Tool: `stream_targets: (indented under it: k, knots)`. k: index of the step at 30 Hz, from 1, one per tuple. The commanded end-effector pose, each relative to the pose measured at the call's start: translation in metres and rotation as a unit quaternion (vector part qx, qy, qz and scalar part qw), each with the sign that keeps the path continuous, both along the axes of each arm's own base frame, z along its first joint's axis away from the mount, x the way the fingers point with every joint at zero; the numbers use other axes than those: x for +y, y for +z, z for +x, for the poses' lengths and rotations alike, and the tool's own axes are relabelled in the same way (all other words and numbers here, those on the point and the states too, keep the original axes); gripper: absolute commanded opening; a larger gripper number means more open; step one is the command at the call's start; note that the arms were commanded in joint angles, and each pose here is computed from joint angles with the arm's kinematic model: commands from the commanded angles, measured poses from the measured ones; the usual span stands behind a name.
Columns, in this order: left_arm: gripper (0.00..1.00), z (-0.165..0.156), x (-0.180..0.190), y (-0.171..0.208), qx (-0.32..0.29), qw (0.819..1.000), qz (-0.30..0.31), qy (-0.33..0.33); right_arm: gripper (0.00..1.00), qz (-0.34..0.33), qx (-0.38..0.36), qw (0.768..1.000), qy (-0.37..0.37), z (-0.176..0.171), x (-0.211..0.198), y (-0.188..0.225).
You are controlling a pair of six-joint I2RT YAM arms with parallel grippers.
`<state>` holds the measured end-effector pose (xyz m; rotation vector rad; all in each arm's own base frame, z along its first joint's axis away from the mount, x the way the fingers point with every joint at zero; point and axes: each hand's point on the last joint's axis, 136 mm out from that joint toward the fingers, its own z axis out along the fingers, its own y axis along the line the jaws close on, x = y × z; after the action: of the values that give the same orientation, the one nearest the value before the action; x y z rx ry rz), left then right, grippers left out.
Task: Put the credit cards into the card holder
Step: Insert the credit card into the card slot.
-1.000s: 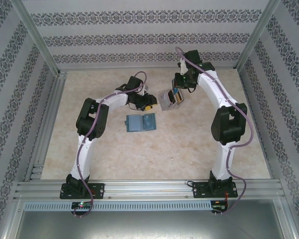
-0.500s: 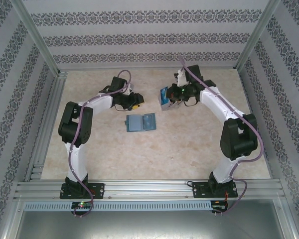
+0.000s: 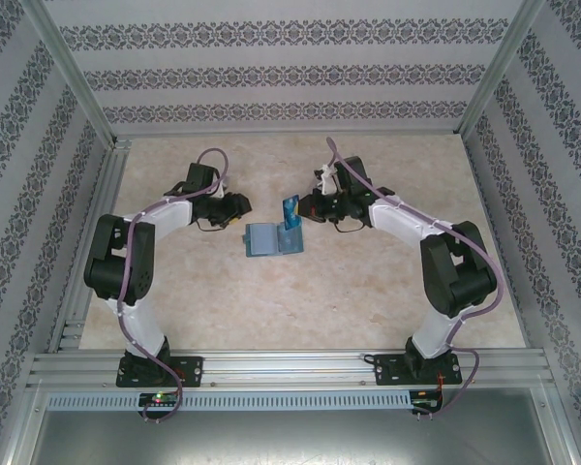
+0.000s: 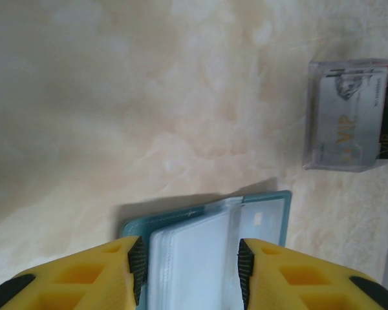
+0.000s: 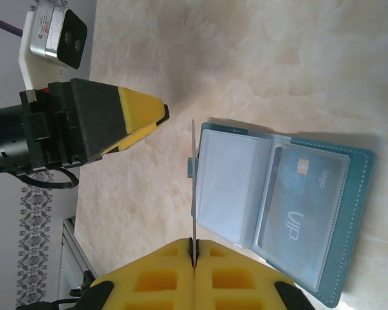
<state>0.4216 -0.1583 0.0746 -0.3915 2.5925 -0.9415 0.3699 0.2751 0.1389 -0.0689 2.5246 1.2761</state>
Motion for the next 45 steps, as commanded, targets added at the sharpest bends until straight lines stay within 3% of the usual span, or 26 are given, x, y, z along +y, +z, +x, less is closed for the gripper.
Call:
stream_targets:
  k: [1, 14, 28, 45]
  knots:
    - [0.44, -0.010, 0.011, -0.002, -0.005, 1.000, 0.027, -0.003, 0.05, 0.026, -0.009, 1.000, 0.005, 0.002, 0.015, -0.003]
    - [0.44, -0.029, 0.011, -0.023, 0.028, 0.999, 0.019, -0.011, 0.06, 0.000, 0.040, 0.999, -0.001, 0.000, 0.024, -0.062]
    - [0.42, -0.035, -0.004, -0.034, 0.044, 0.999, -0.004, -0.027, 0.06, -0.002, 0.073, 0.997, 0.011, -0.004, 0.035, -0.092]
    - [0.26, -0.043, -0.012, -0.055, 0.066, 0.997, -0.004, -0.038, 0.06, 0.024, 0.068, 0.997, 0.025, -0.008, 0.042, -0.074]
